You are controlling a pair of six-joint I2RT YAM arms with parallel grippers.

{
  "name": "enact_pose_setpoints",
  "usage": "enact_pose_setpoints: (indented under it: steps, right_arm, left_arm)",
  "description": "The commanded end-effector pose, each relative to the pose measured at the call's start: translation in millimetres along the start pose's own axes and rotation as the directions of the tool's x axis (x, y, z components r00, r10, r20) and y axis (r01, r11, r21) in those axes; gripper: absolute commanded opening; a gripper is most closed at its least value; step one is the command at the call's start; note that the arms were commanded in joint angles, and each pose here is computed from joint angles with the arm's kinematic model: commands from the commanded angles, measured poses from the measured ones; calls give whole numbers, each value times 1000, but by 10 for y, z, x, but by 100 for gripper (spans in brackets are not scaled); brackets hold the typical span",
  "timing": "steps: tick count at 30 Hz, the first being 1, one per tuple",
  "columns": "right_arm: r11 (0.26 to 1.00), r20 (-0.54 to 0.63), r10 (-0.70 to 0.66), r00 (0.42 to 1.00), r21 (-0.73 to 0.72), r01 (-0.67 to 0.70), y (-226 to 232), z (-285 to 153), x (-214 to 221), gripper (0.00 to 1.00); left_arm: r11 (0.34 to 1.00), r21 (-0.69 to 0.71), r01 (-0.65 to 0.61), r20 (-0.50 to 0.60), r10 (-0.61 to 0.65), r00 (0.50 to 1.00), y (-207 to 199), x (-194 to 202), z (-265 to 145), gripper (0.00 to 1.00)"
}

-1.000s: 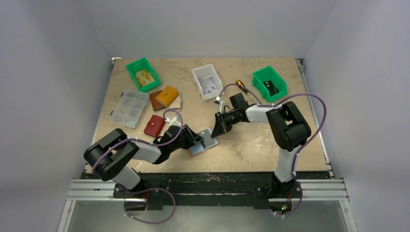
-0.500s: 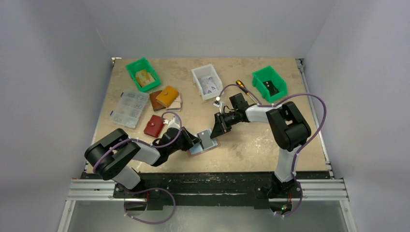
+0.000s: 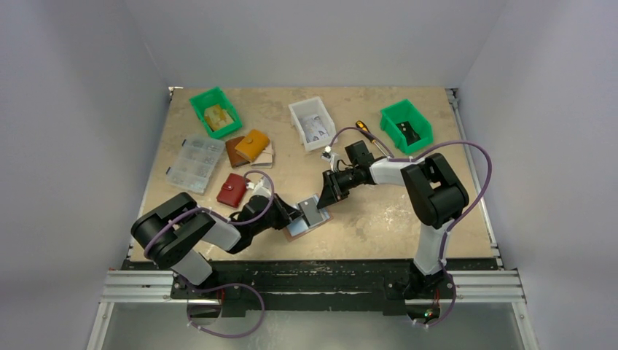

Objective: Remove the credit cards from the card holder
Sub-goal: Remove the credit card from the card holder.

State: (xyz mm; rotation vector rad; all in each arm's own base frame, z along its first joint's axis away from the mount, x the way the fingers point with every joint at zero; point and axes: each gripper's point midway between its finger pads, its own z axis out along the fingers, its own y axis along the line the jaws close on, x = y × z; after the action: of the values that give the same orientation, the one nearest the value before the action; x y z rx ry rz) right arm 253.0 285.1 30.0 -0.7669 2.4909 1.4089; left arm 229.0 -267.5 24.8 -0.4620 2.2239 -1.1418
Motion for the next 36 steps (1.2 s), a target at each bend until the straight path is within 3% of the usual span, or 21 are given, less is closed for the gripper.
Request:
enact_pose_setpoints:
  steps: [1,14,19,23,30,36]
  right_arm:
    - [997,7,-45,999,67,44,-62,36,-75,29]
    - [989,-9,-43,999,144,44,-213,25,-39,26]
    - [990,-10,-44,999,137,45,-198,27,-40,26]
    - [991,-13,-42,999,130,43,-186,33,-32,26]
    - [992,-29,-42,999,116,45,-154,68,0,25]
    - [991,-65,-50,997,119,58,-136,138,66,18]
  left_arm:
    - [999,37,-26,-16,27,1000,-89,36,-53,0]
    - [1000,-12,-25,-2,25,1000,-25,-2,-141,1]
    - [1000,-21,-6,-17,6,1000,1,34,-127,23]
    - [1000,-16,9,-26,-9,1000,11,59,-105,31]
    - [998,-15,53,-26,-53,998,41,83,-63,31]
    - [996,3,85,-15,-85,996,30,75,-51,29]
